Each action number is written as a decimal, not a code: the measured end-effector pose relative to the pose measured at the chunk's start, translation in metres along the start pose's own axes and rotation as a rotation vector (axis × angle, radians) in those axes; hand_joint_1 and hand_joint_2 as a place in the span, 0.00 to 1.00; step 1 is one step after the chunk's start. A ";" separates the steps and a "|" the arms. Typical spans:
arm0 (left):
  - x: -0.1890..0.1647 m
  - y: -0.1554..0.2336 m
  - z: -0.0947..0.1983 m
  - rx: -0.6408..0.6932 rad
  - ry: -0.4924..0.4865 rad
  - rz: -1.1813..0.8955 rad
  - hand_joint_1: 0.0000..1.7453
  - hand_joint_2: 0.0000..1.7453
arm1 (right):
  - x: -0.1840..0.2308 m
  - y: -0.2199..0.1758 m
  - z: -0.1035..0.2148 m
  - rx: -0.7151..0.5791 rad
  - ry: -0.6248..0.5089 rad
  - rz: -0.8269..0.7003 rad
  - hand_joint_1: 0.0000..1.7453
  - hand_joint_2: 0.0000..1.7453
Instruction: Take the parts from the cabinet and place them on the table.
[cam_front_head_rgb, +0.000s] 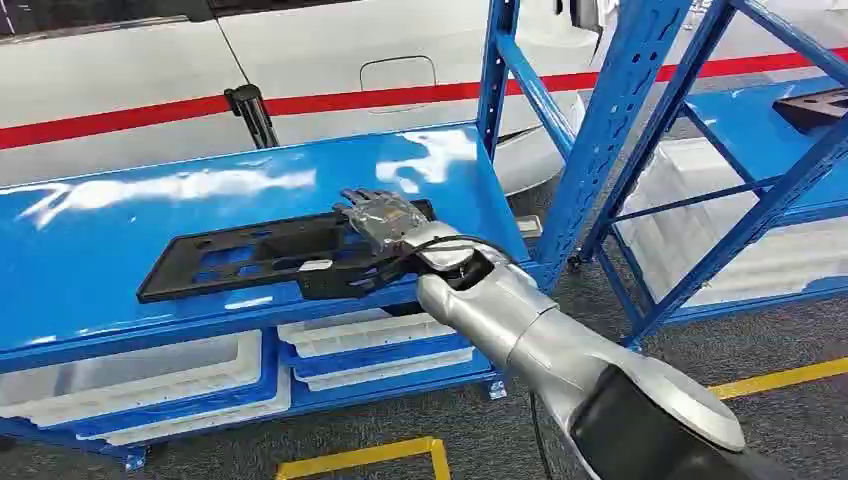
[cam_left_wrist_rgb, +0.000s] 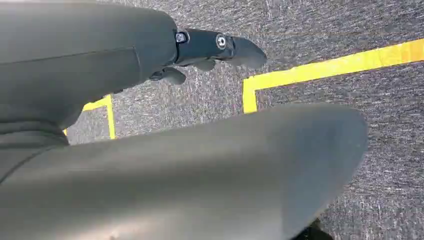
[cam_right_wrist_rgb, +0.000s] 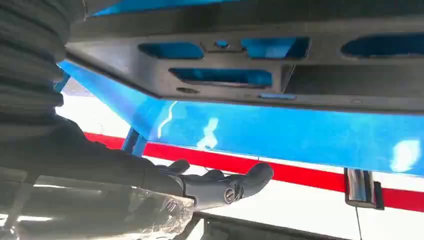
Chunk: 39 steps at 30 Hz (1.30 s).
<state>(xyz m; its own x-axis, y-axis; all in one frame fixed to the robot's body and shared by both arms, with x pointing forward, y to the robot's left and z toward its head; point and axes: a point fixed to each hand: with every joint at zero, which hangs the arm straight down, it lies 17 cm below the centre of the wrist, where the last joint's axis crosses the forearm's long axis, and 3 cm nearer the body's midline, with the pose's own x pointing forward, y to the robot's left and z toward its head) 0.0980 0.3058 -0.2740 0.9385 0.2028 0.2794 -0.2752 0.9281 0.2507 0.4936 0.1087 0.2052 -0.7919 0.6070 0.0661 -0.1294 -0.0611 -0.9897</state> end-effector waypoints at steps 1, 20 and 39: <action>0.000 0.000 0.000 0.000 0.000 0.001 0.00 0.00 | -0.001 0.000 0.000 0.002 0.001 -0.001 0.00 1.00; 0.001 0.003 -0.001 0.007 -0.004 0.017 0.00 0.00 | -0.003 0.047 0.005 0.090 0.023 -0.036 0.00 1.00; 0.006 -0.003 0.001 0.001 -0.042 0.007 0.00 0.00 | -0.033 0.036 0.002 0.048 0.145 -0.017 0.00 1.00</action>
<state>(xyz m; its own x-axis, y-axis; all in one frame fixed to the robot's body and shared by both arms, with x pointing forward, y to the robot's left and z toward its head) 0.1046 0.3041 -0.2717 0.9270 0.1958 0.3201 -0.2818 0.9265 0.2495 0.5133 0.0848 0.1680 -0.6953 0.7162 0.0606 -0.1736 -0.0855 -0.9811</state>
